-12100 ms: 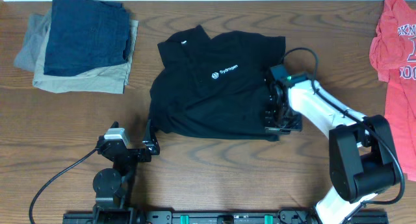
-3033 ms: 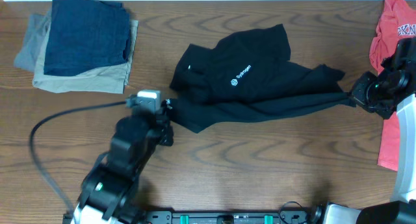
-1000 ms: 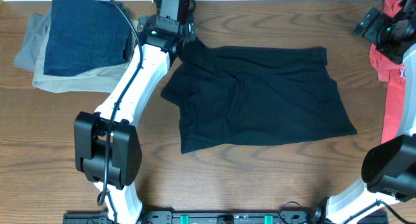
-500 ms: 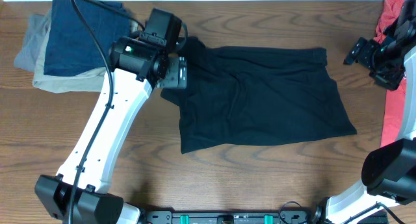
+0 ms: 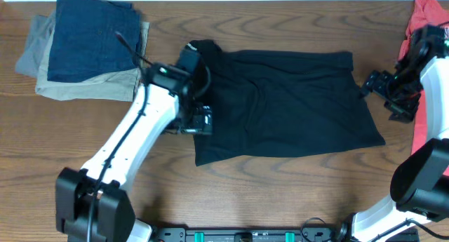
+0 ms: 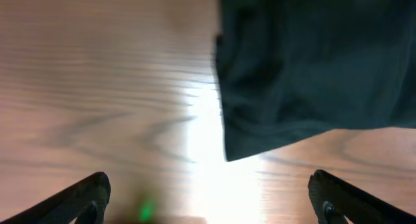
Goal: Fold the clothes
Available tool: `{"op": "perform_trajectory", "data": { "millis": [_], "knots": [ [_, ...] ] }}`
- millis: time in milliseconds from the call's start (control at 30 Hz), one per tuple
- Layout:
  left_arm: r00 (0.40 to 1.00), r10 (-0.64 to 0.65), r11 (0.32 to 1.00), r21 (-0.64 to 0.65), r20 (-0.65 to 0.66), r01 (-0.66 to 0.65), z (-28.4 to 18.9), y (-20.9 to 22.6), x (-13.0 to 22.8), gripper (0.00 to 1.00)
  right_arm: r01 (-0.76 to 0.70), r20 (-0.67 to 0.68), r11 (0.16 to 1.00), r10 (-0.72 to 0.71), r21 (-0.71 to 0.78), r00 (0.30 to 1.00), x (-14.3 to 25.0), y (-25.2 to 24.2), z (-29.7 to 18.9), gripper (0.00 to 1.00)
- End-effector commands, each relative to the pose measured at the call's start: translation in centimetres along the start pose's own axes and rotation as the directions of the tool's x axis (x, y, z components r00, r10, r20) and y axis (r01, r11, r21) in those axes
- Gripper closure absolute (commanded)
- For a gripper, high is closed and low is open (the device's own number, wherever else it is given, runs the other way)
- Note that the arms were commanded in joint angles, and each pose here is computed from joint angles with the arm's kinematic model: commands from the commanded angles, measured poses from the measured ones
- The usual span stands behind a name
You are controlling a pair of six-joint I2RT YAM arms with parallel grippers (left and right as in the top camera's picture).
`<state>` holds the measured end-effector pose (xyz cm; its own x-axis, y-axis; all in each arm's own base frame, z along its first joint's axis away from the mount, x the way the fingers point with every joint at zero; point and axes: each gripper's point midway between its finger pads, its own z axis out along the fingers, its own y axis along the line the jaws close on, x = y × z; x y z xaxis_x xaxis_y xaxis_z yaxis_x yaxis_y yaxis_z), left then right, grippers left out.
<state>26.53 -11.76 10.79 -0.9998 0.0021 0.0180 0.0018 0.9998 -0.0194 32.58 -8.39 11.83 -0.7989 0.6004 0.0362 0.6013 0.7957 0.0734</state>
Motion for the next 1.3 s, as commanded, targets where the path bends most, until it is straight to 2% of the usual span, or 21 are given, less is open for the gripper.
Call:
{"op": "perform_trajectory", "data": {
  "millis": [0,167,400,433,800,833,900,1033,1067,1267],
  "knots": [
    [0.997,0.017,0.995,0.102,-0.081,-0.009,2.4,-2.3,2.1,0.02,-0.012,-0.001,1.0,0.012,0.02,1.0,0.8,-0.3,0.9,0.07],
    [0.994,0.045,0.993,0.11,-0.1,-0.034,4.8,-2.9,3.4,0.02,-0.013,-0.019,0.999,0.014,0.039,1.0,1.3,-0.9,2.4,0.04],
    [0.993,-0.01,0.995,0.098,-0.115,0.022,8.1,-2.3,4.8,0.0,-0.014,-0.048,0.999,0.016,0.051,0.999,2.3,-1.4,4.2,0.02],
    [0.993,-0.021,0.995,0.096,-0.119,0.033,8.6,-2.1,5.0,0.02,-0.014,-0.053,0.999,0.017,0.053,0.998,2.5,-1.5,4.5,0.02],
    [0.994,-0.022,0.994,0.103,-0.105,0.033,10.4,-1.8,5.5,0.33,-0.014,-0.048,0.999,0.016,0.05,0.999,3.0,-1.9,7.4,0.05],
    [0.995,-0.021,0.994,0.107,-0.097,0.031,10.4,-1.9,5.3,0.43,-0.014,-0.047,0.999,0.016,0.05,0.999,3.0,-1.9,7.6,0.05],
    [0.996,-0.02,0.993,0.114,-0.084,0.03,10.4,-2.1,5.0,0.55,-0.014,-0.045,0.999,0.016,0.049,0.999,3.0,-2.0,7.8,0.06],
    [0.997,-0.02,0.993,0.117,-0.077,0.029,10.4,-2.2,4.8,0.89,-0.014,-0.04,0.999,0.016,0.047,0.999,2.9,-2.0,7.9,0.06],
    [0.997,-0.02,0.993,0.117,-0.078,0.029,10.4,-2.2,4.8,0.94,-0.014,-0.037,0.999,0.015,0.046,0.999,2.8,-1.9,7.9,0.06],
    [0.996,-0.021,0.993,0.112,-0.088,0.031,8.3,-2.1,5.0,0.94,-0.044,-0.014,0.996,0.046,0.079,0.999,2.5,-2.5,7.9,0.06]
  ]
}}
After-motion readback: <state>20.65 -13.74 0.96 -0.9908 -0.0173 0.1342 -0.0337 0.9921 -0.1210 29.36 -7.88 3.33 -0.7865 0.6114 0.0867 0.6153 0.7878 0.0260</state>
